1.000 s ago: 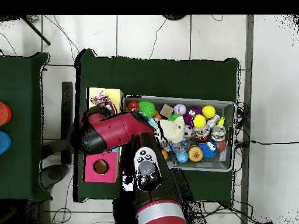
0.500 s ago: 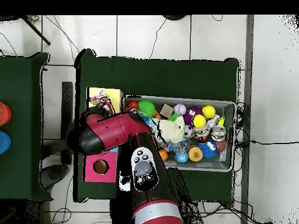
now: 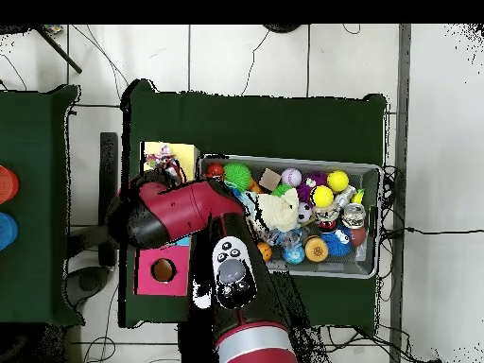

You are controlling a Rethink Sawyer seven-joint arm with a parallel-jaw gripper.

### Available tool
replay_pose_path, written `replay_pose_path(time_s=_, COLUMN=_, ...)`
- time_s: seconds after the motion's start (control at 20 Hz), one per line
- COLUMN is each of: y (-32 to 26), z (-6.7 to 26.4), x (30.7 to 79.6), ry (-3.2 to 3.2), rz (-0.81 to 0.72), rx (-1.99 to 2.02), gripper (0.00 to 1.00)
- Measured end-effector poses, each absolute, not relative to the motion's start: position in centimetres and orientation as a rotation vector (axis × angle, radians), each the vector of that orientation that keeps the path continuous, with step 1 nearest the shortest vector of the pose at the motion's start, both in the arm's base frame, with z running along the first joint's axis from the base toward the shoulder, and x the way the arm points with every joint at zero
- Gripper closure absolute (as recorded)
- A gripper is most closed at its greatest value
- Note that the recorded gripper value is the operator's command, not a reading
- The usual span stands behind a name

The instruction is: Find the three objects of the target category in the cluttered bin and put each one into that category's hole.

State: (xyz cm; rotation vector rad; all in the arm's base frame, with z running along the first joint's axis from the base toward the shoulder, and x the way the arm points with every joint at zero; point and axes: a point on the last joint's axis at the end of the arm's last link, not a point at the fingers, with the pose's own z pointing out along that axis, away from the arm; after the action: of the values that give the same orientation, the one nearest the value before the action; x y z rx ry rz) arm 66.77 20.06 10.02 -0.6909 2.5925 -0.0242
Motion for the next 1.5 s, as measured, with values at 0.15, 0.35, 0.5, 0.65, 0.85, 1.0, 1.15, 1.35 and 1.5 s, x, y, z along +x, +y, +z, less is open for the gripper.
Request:
replay_pose_path(time_s=0.15, y=20.0, z=10.1, x=67.2, ry=2.587, rz=-0.026, rx=-0.687, gripper=1.00)
replay_pose_path(time_s=0.35, y=19.8, z=9.8, x=68.0, ry=2.581, rz=-0.028, rx=-0.675, gripper=1.00)
replay_pose_path(time_s=0.5, y=19.6, z=9.6, x=68.4, ry=2.580, rz=-0.028, rx=-0.669, gripper=1.00)
replay_pose_path(time_s=0.65, y=19.5, z=9.2, x=68.6, ry=2.583, rz=-0.027, rx=-0.665, gripper=1.00)
replay_pose_path(time_s=0.85, y=19.4, z=9.3, x=68.8, ry=2.581, rz=-0.028, rx=-0.662, gripper=1.00)
replay_pose_path(time_s=1.0, y=19.4, z=9.4, x=69.0, ry=2.577, rz=-0.029, rx=-0.661, gripper=1.00)
replay_pose_path(time_s=1.15, y=19.4, z=9.4, x=68.9, ry=2.583, rz=-0.031, rx=-0.662, gripper=1.00)
replay_pose_path(time_s=1.35, y=19.3, z=9.5, x=68.7, ry=2.610, rz=-0.035, rx=-0.666, gripper=1.00)
replay_pose_path(time_s=1.5, y=19.2, z=9.6, x=68.4, ry=2.635, rz=-0.040, rx=-0.671, gripper=1.00)
